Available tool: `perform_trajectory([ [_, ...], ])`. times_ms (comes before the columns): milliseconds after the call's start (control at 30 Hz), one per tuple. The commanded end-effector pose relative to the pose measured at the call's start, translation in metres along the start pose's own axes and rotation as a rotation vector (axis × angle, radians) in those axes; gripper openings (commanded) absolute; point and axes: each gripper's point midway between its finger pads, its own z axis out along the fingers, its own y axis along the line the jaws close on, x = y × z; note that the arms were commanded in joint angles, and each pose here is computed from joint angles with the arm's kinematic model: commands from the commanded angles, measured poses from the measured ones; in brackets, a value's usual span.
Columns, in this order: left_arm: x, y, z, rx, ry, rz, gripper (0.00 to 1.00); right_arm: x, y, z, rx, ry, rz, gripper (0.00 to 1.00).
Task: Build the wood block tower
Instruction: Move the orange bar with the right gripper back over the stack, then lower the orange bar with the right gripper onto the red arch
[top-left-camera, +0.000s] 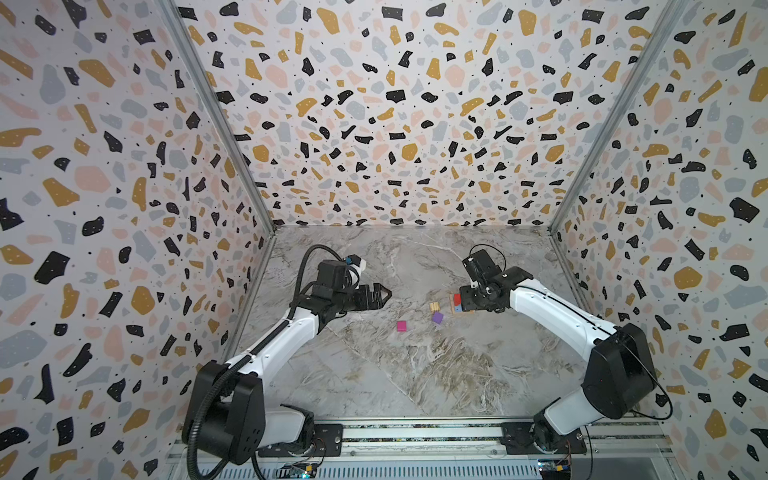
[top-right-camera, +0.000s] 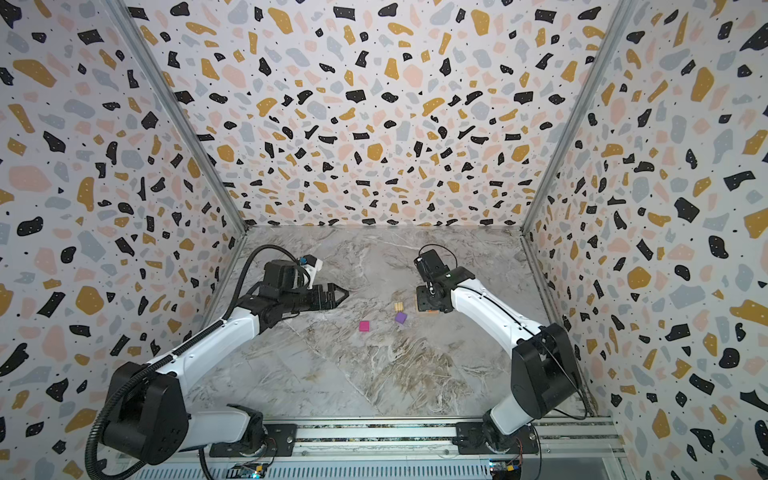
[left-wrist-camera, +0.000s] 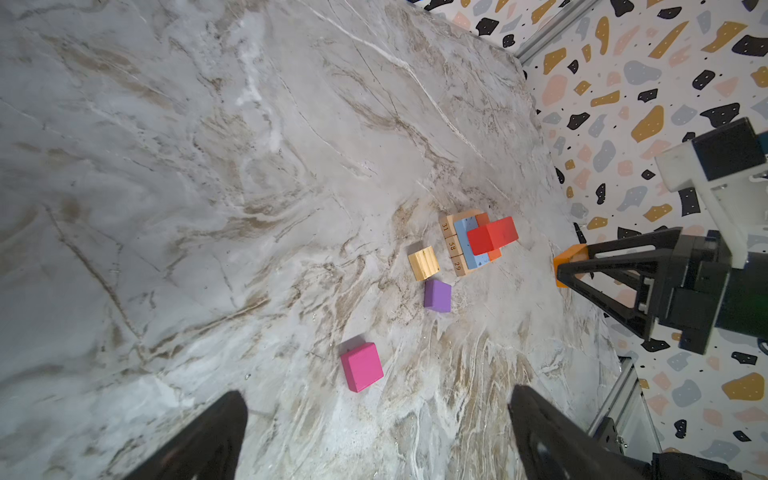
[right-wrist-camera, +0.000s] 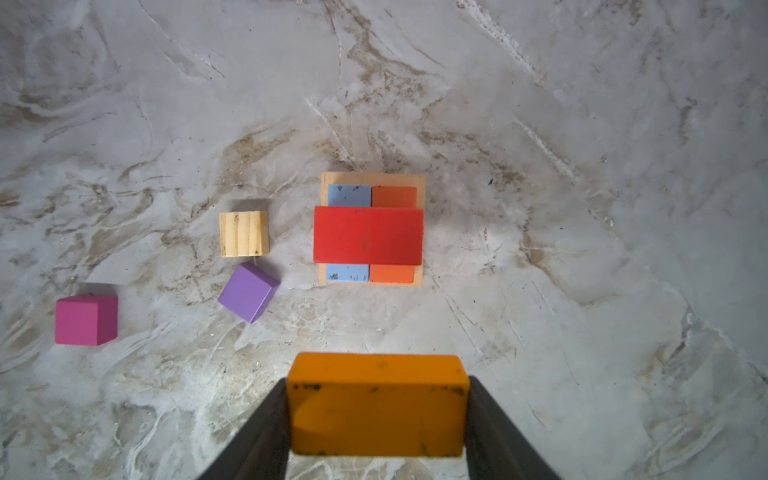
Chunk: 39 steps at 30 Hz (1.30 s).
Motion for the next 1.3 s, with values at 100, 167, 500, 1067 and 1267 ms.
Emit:
perform_trajectory([
  [100, -0.006, -0.004, -0.005, 0.013, -0.036, 0.017, 1.00, -0.017, 0.003, 0.007, -0.020, 0.007, -0.015, 0.50],
  [167, -0.005, -0.003, -0.005, 0.010, -0.034, 0.018, 1.00, -0.021, 0.005, 0.008, -0.028, 0.006, -0.017, 0.50],
  [500, -0.005, -0.002, -0.004, 0.007, -0.031, 0.015, 1.00, -0.035, 0.009, 0.020, -0.028, 0.028, 0.001, 0.50],
  [1067, -0.004, -0.003, -0.005, 0.009, -0.033, 0.017, 1.00, -0.039, 0.007, 0.036, -0.009, 0.029, 0.043, 0.50],
  [1267, -0.003, -0.003, -0.004, 0.014, -0.030, 0.011, 1.00, -0.040, 0.006, 0.039, -0.010, 0.027, 0.050, 0.50],
])
